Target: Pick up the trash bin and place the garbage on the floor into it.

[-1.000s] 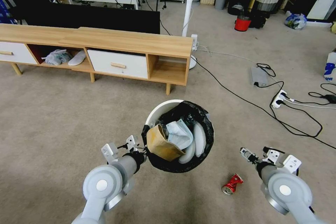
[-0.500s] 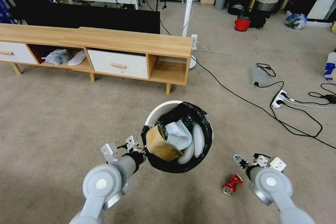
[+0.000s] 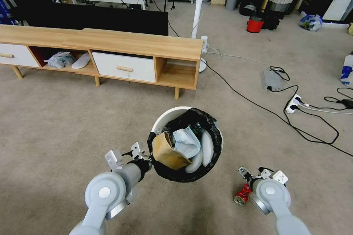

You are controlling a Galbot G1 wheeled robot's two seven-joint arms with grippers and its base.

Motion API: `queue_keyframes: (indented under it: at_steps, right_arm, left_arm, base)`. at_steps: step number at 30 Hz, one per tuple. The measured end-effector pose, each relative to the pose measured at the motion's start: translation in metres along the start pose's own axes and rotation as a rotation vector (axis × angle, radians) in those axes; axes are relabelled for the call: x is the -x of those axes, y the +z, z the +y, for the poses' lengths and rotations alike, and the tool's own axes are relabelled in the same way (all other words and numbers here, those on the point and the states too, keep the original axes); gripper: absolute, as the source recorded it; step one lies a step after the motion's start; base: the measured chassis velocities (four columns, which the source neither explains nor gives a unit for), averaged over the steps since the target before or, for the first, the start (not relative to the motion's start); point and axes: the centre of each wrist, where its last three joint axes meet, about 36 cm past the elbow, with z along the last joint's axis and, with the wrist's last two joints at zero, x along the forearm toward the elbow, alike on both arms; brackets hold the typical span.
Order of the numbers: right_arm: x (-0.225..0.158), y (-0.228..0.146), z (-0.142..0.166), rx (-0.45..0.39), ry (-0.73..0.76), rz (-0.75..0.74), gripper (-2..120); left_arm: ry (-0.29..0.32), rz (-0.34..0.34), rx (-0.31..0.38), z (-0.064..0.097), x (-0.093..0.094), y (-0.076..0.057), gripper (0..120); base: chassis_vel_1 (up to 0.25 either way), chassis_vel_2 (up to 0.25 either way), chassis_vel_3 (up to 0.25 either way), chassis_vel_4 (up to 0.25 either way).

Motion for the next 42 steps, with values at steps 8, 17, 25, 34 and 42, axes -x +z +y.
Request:
queue_keyframes:
  at_steps: [8,17,25,34,42]
  right_arm:
    - [0.015,0.000,-0.008,0.013,0.019,-0.012,100]
    - [0.033,0.016,-0.012,0.023,0.050,-0.004,100]
    - [0.041,0.023,-0.017,0.021,0.067,-0.004,100]
    - [0.049,0.028,-0.024,0.011,0.086,-0.015,100]
    - [0.055,0.033,-0.025,-0.004,0.096,-0.019,100]
  left_arm:
    - [-0.002,0.004,-0.002,0.002,0.001,0.001,0]
    - [-0.009,0.000,-0.001,0.004,-0.001,0.001,0]
    - [-0.007,-0.004,-0.004,0.003,-0.002,0.002,0]
    - [-0.008,-0.007,-0.004,0.003,-0.002,0.002,0]
    - [-0.008,-0.009,-0.007,0.003,-0.002,0.002,0]
  base:
    - [0.000,0.000,0.000,0.000]
    - [0.000,0.000,0.000,0.000]
    - [0.000,0.000,0.000,0.000]
    - [0.000,0.000,0.000,0.000]
    - [0.000,0.000,0.000,0.000]
